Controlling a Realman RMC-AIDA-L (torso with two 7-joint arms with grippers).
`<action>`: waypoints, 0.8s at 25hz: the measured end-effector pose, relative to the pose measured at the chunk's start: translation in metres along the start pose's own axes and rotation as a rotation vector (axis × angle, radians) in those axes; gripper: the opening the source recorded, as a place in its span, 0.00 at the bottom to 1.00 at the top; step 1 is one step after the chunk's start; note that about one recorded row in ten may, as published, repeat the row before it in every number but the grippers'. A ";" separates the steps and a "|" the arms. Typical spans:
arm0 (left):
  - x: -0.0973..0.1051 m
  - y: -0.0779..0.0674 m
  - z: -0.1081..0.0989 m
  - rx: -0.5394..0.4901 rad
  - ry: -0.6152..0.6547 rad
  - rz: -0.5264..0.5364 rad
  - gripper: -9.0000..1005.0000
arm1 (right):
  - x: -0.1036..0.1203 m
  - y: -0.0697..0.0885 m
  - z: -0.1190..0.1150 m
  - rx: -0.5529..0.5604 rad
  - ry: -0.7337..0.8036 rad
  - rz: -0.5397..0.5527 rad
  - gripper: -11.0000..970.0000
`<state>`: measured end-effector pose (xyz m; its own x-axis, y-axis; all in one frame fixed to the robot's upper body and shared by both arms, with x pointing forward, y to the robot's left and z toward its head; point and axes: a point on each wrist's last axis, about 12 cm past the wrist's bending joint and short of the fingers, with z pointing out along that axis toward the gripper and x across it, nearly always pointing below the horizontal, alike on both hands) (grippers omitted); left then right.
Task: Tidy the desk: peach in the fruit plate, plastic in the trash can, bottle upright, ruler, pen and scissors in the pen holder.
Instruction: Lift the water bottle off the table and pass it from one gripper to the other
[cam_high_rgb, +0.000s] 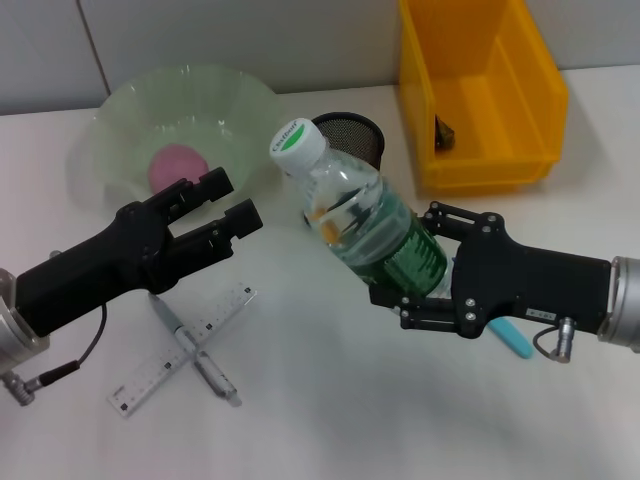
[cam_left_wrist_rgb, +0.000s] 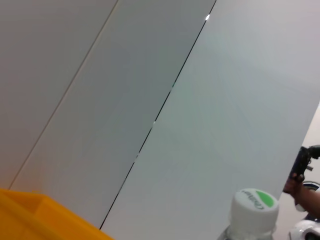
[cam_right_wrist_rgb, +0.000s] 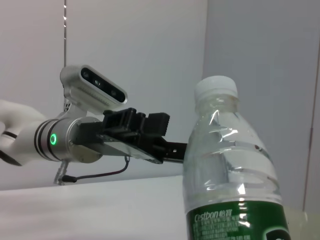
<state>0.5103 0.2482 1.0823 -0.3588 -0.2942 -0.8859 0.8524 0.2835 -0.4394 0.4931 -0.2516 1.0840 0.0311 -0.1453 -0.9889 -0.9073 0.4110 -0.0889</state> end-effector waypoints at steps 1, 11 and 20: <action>0.001 -0.001 0.000 0.007 -0.011 0.002 0.84 | 0.000 0.000 0.002 -0.006 -0.002 0.002 0.81; 0.004 -0.007 0.004 0.037 -0.088 0.034 0.84 | 0.005 -0.002 0.023 -0.045 -0.043 0.021 0.81; 0.007 -0.008 0.009 0.033 -0.133 0.060 0.84 | 0.007 0.003 0.033 -0.086 -0.039 0.032 0.81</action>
<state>0.5043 0.2358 1.0809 -0.2550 -0.3964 -0.8820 0.8835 0.2752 -0.3791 0.5044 -0.2221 1.0733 0.0163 -0.0973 -0.9951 -0.9408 0.3356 -0.0482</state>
